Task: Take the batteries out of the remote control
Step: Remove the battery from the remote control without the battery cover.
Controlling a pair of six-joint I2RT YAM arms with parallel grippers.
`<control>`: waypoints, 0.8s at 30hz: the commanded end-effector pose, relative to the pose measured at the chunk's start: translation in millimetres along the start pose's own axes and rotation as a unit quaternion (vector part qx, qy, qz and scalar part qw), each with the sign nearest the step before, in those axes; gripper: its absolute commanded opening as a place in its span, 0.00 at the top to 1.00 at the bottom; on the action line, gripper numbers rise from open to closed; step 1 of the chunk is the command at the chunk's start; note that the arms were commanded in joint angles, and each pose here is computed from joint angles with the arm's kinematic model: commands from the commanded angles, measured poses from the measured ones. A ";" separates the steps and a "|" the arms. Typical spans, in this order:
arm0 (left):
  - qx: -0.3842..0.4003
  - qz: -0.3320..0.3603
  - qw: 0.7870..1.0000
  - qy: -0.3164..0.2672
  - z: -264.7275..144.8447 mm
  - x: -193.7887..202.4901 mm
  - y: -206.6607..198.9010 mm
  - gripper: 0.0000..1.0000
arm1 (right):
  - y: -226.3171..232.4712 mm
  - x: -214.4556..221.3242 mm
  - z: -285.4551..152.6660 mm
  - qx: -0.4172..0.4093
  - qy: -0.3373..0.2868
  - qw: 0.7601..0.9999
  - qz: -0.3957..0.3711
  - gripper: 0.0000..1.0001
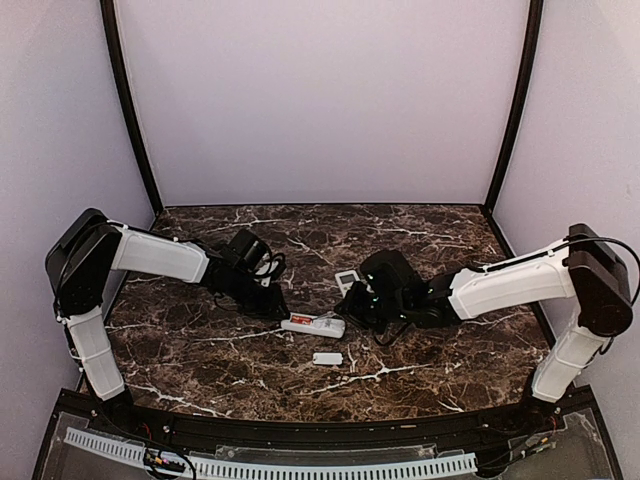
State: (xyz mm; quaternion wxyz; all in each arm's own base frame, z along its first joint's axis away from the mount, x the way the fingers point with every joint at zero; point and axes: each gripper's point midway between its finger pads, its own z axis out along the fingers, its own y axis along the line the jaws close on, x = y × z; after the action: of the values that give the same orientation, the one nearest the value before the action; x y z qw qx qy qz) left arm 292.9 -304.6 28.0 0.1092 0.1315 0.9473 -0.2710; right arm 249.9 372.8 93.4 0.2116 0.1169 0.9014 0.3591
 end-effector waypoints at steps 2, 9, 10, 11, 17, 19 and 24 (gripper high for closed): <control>-0.031 -0.009 0.997 0.076 23.8 44.8 18.3 0.80 | -1.9 2.1 5.9 0.005 -0.003 1.000 -0.002 1.00; -0.024 -0.005 0.997 0.078 24.0 45.0 15.3 0.80 | 18.7 3.2 6.9 -0.085 -0.007 0.996 0.011 1.00; -0.024 -0.004 0.997 0.078 23.9 45.0 15.1 0.80 | 24.8 1.7 5.3 -0.099 -0.010 0.995 0.008 1.00; -0.024 -0.003 0.997 0.079 24.0 45.7 15.1 0.80 | 31.2 -0.3 3.5 -0.111 -0.014 0.994 0.006 1.00; -0.028 -0.001 0.996 0.083 25.6 48.3 15.7 0.81 | 67.2 -11.4 -15.6 -0.197 -0.036 0.980 -0.001 1.00; -0.030 0.000 0.996 0.084 26.0 49.2 16.3 0.81 | 76.6 -15.6 -23.1 -0.217 -0.044 0.975 -0.003 1.00; -0.037 0.001 0.996 0.087 26.8 50.0 18.6 0.82 | 88.6 -21.5 -36.6 -0.241 -0.057 0.969 -0.007 1.00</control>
State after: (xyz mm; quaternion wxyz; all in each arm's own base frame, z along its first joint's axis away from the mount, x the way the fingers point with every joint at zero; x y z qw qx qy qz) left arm 295.1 -304.7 29.8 0.1115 0.1334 0.9479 -0.2671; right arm 257.6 376.1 100.3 0.2536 0.1074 0.8608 0.4280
